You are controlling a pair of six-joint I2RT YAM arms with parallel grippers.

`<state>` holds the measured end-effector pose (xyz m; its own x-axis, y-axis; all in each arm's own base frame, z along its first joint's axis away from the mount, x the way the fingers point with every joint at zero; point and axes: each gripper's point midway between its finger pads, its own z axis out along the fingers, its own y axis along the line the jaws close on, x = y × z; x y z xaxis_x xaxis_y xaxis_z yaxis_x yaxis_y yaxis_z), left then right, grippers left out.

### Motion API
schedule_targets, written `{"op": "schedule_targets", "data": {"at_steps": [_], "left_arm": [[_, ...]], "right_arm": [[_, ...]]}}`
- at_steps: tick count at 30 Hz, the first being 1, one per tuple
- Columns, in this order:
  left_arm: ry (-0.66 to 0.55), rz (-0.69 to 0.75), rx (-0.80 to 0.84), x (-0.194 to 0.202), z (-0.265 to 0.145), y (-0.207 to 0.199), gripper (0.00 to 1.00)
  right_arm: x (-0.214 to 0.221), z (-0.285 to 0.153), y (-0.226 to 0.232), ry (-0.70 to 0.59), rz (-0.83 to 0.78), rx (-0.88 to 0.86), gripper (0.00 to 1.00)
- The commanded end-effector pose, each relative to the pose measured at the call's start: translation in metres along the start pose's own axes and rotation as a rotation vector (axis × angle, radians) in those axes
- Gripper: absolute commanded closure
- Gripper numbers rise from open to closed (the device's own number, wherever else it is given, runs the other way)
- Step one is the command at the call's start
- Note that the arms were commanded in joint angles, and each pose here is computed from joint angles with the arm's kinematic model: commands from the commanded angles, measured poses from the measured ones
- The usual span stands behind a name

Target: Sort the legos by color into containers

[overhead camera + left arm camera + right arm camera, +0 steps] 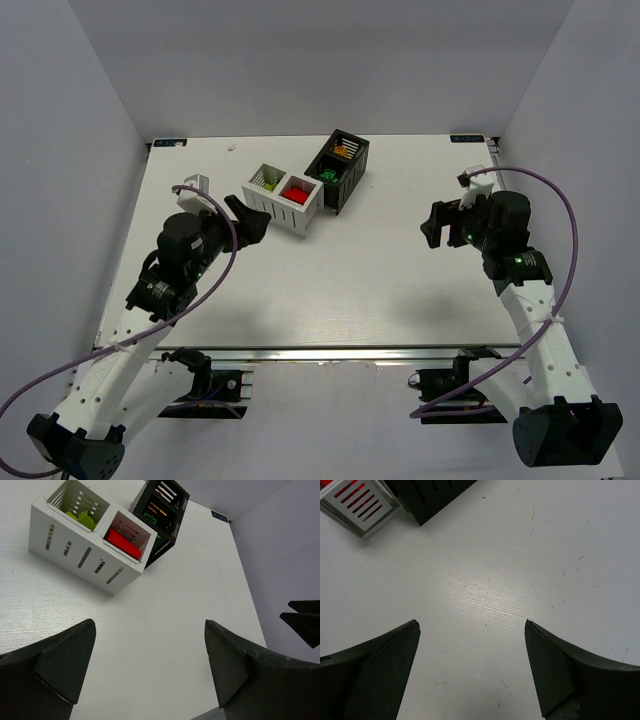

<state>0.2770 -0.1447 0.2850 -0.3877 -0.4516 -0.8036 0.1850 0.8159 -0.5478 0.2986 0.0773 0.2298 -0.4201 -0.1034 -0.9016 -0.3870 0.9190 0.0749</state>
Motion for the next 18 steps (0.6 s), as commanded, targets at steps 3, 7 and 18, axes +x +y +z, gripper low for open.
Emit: {"op": "schedule_targets", "data": {"at_steps": [3, 7, 18], "left_arm": [[-0.033, -0.027, -0.005, -0.0027, -0.0084, 0.0023, 0.02], [-0.039, -0.047, -0.005, 0.0009, -0.0093, 0.0051, 0.02], [-0.036, -0.043, 0.004, 0.0003, -0.0065, 0.0027, 0.02]], "right_arm": [[0.0028, -0.0003, -0.0008, 0.001, 0.0, 0.003, 0.11], [0.0022, 0.0032, -0.0016, -0.009, 0.0, 0.002, 0.11], [0.0093, 0.0071, -0.004, -0.016, 0.004, 0.013, 0.11]]}}
